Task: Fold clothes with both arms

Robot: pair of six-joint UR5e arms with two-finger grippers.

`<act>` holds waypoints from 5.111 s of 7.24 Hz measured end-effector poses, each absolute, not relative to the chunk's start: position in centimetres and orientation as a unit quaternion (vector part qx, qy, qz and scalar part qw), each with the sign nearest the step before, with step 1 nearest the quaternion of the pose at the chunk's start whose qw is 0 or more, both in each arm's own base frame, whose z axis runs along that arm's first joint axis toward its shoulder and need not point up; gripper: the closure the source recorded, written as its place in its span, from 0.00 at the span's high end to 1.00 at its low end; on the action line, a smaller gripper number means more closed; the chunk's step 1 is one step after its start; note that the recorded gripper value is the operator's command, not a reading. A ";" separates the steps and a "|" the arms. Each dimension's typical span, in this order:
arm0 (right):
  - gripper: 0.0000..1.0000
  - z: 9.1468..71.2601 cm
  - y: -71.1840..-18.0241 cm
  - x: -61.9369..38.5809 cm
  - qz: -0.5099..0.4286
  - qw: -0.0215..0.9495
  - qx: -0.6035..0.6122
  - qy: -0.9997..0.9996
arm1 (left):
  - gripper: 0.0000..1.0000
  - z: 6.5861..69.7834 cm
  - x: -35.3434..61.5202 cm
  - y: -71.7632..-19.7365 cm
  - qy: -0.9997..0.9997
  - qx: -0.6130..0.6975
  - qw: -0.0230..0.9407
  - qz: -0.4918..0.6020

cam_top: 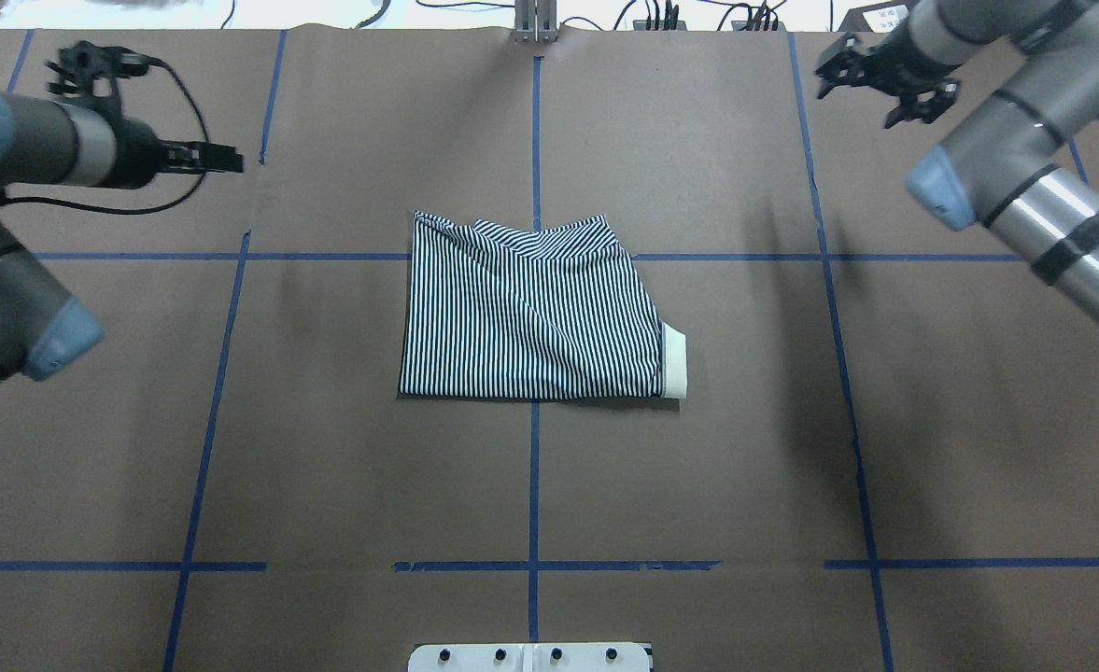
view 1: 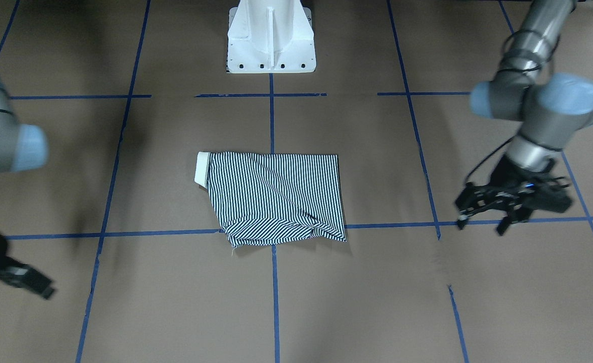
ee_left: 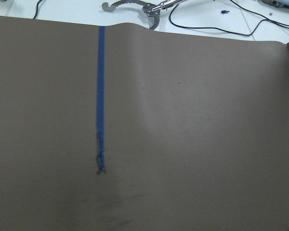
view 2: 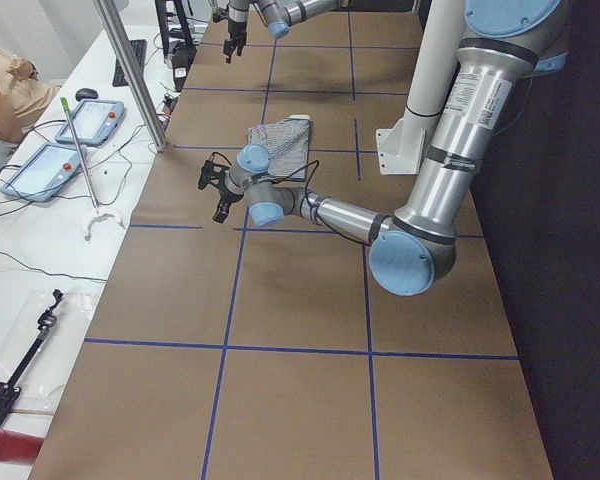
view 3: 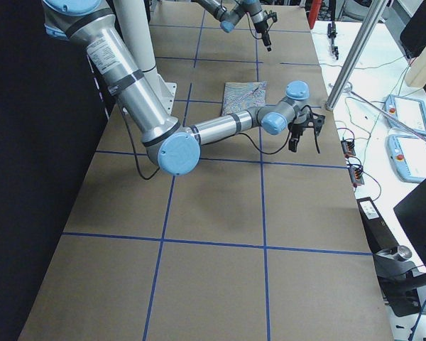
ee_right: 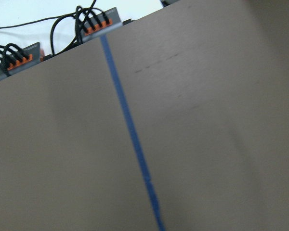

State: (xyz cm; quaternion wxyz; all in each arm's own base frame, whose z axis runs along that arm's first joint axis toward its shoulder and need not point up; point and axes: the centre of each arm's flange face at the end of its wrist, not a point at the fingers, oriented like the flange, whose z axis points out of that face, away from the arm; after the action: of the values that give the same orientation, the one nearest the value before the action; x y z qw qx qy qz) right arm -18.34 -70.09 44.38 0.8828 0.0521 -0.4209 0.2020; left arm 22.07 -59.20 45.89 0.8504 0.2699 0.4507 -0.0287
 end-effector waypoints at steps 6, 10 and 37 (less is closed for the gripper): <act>1.00 55.4 -62.7 7.4 -0.018 0.918 0.086 -0.386 | 1.00 58.4 -12.5 -58.0 0.348 0.323 0.872 0.115; 1.00 57.5 -57.2 2.6 -0.059 0.923 0.058 -0.375 | 1.00 58.2 -10.7 -57.7 0.391 0.135 0.909 0.055; 1.00 60.0 -56.0 0.2 -0.064 0.923 0.014 -0.380 | 1.00 56.4 -5.7 -44.0 0.365 0.071 0.925 0.082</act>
State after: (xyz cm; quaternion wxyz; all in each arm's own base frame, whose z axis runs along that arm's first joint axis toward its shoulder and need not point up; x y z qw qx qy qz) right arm 0.15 -56.00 59.99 0.9226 0.0138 -0.3801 -0.0638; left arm -5.70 -43.96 56.37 0.9248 0.0715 0.3645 0.0819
